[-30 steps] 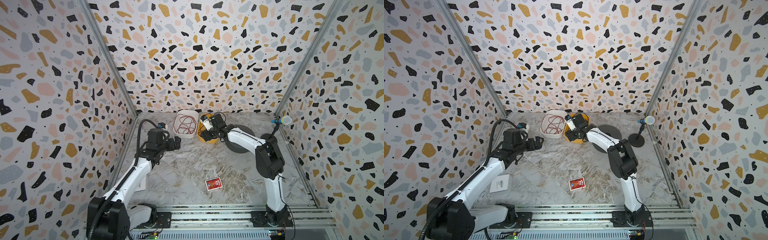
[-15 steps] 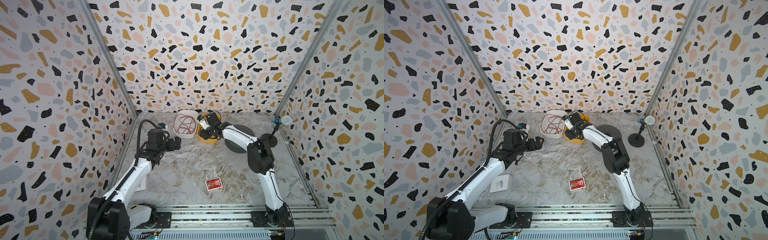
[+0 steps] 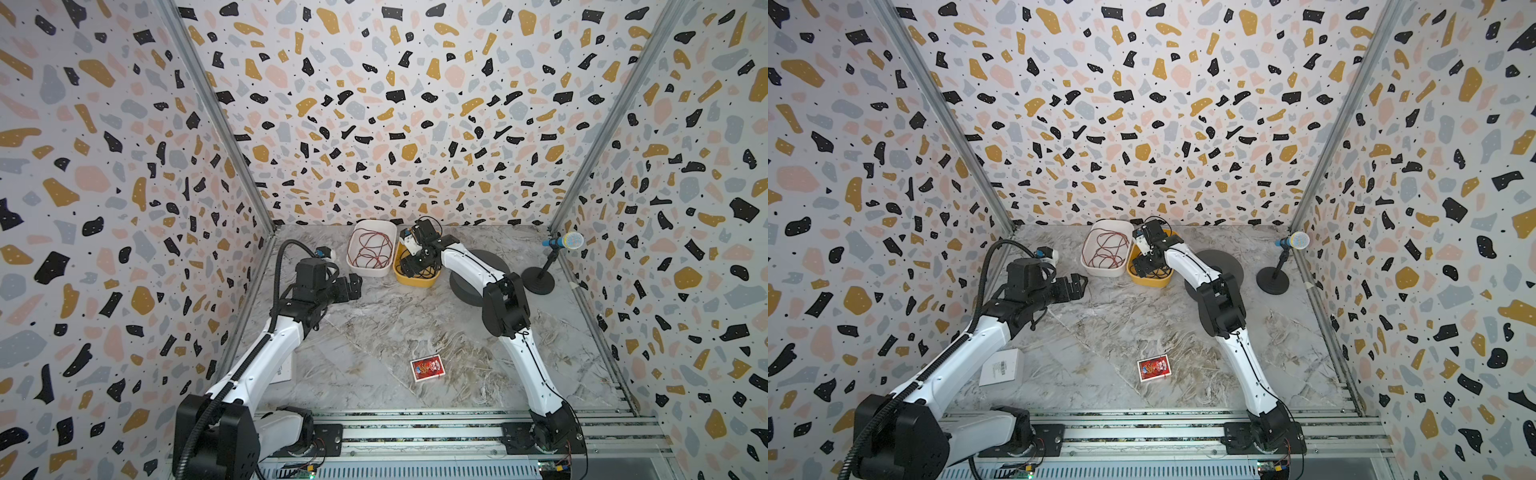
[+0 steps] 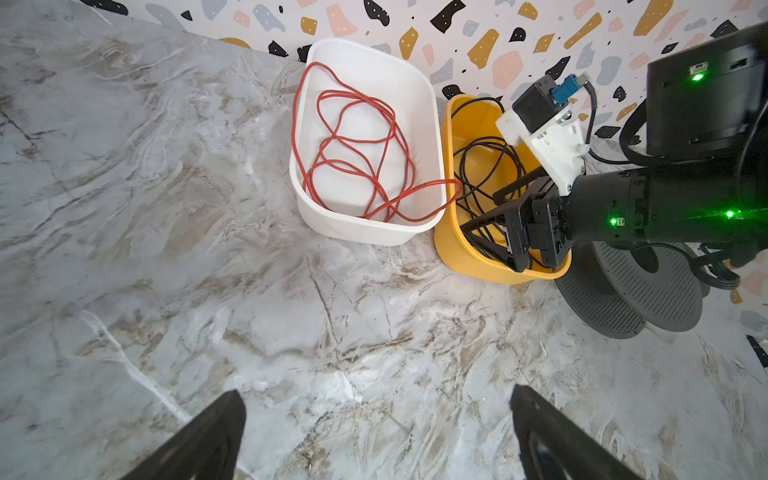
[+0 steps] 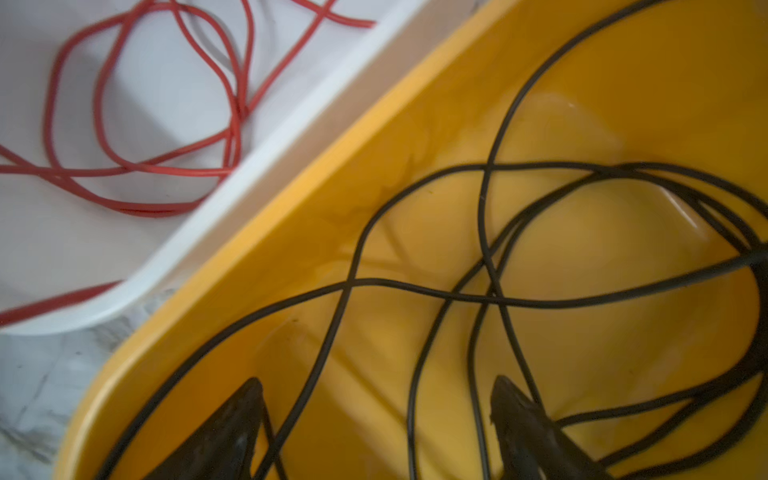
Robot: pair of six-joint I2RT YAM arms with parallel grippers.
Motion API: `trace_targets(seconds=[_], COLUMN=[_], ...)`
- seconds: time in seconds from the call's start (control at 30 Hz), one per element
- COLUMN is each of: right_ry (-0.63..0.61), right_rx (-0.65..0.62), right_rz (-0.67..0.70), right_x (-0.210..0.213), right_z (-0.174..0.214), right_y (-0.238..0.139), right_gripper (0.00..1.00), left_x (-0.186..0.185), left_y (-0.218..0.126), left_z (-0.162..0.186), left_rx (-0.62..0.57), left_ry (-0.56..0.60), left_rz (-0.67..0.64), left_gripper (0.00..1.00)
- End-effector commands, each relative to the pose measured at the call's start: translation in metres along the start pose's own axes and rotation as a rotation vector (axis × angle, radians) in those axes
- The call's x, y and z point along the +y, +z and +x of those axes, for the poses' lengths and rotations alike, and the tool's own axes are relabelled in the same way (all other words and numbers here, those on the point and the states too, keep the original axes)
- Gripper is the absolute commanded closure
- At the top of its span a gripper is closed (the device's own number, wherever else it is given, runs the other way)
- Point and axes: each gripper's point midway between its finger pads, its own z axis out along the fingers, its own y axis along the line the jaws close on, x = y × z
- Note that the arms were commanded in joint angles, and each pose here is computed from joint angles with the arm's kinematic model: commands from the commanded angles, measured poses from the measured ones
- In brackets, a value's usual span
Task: Wrap the cables
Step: 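Reach the right gripper into the yellow tub while the left arm rises, then close the right gripper on the black cable and lift it out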
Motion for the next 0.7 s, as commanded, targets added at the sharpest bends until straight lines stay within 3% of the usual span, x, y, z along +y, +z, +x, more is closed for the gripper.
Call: trace_targets(seconds=[0.0,0.17,0.33,0.6,0.67], right_ry=[0.023,0.070,0.079,0.099,0.122], right_rx=[0.036,0.034,0.014,0.048,0.036], right_rz=[0.040,0.029,0.041,0.037,0.038], right_x=[-0.010,-0.019,-0.024,-0.019,-0.017], right_z=[0.005,0.010,0.012,0.029,0.028], right_y=[-0.006,0.009,0.028,0.043,0.039], right_gripper=[0.11,0.00,0.01,0.31,0.46], left_x=[-0.003,-0.003,-0.001,0.001,0.001], left_y=[-0.002,-0.002,-0.002,-0.004,-0.005], left_z=[-0.005,-0.005,-0.005,-0.007,-0.007], left_rx=[-0.032,-0.032,-0.035,-0.049,-0.050], left_ry=[0.007,0.007,0.005,0.008,0.006], left_rz=[0.009,0.007,-0.002,-0.016,-0.015], left_gripper=[0.00,0.00,0.00,0.00,0.00])
